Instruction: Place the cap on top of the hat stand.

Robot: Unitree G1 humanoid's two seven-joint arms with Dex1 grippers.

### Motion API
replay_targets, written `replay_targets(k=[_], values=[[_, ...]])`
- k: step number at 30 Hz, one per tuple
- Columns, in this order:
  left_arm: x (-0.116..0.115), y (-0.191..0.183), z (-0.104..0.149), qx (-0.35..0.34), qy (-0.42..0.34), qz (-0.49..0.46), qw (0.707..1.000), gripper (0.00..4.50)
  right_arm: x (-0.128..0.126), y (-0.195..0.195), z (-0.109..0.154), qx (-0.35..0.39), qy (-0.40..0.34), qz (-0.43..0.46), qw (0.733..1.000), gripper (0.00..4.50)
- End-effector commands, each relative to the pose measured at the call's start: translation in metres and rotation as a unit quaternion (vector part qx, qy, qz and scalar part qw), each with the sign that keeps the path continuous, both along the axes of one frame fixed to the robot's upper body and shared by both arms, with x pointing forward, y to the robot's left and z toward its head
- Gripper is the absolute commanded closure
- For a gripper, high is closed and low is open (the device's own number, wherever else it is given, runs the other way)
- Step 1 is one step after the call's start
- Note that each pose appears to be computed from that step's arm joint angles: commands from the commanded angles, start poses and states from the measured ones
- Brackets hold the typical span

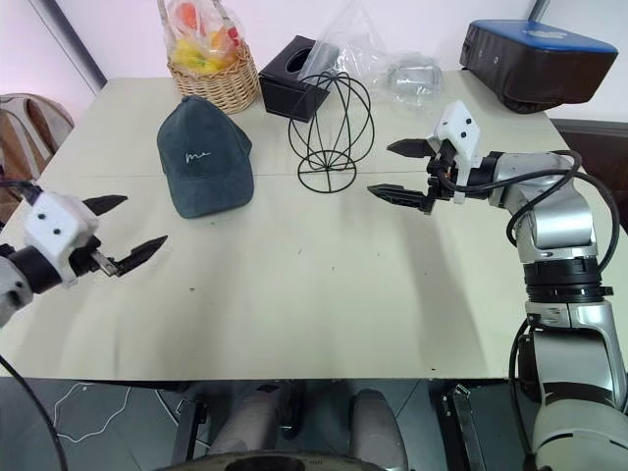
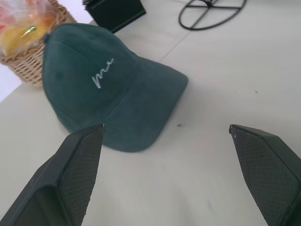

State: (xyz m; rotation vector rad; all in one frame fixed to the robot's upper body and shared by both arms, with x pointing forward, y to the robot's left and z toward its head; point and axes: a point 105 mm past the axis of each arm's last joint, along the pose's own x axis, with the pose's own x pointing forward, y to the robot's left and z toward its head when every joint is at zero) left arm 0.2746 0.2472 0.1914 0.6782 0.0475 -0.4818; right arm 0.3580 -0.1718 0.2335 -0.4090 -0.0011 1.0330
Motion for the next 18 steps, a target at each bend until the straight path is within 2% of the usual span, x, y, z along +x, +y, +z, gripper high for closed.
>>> replay_targets(k=[1, 7, 9, 11, 18], values=[[0.003, -0.003, 0.0, 0.055, -0.054, 0.006, 0.997, 0.03, -0.002, -0.001, 0.012, 0.007, -0.025, 0.002, 1.0, 0.0], [0.015, -0.002, -0.017, 0.089, -0.117, 0.044, 0.988, 0.03, -0.003, 0.001, 0.009, 0.008, -0.024, 0.001, 1.0, 0.0], [0.017, -0.003, -0.024, 0.079, -0.128, 0.053, 0.987, 0.03, -0.003, 0.001, 0.009, 0.009, -0.024, 0.001, 1.0, 0.0], [0.022, -0.005, -0.038, 0.098, -0.139, 0.065, 0.983, 0.03, -0.004, 0.002, 0.008, 0.01, -0.024, 0.001, 1.0, 0.0], [0.037, -0.012, -0.064, 0.132, -0.16, 0.071, 0.976, 0.03, -0.005, 0.005, 0.008, 0.012, -0.025, 0.003, 1.0, 0.0]])
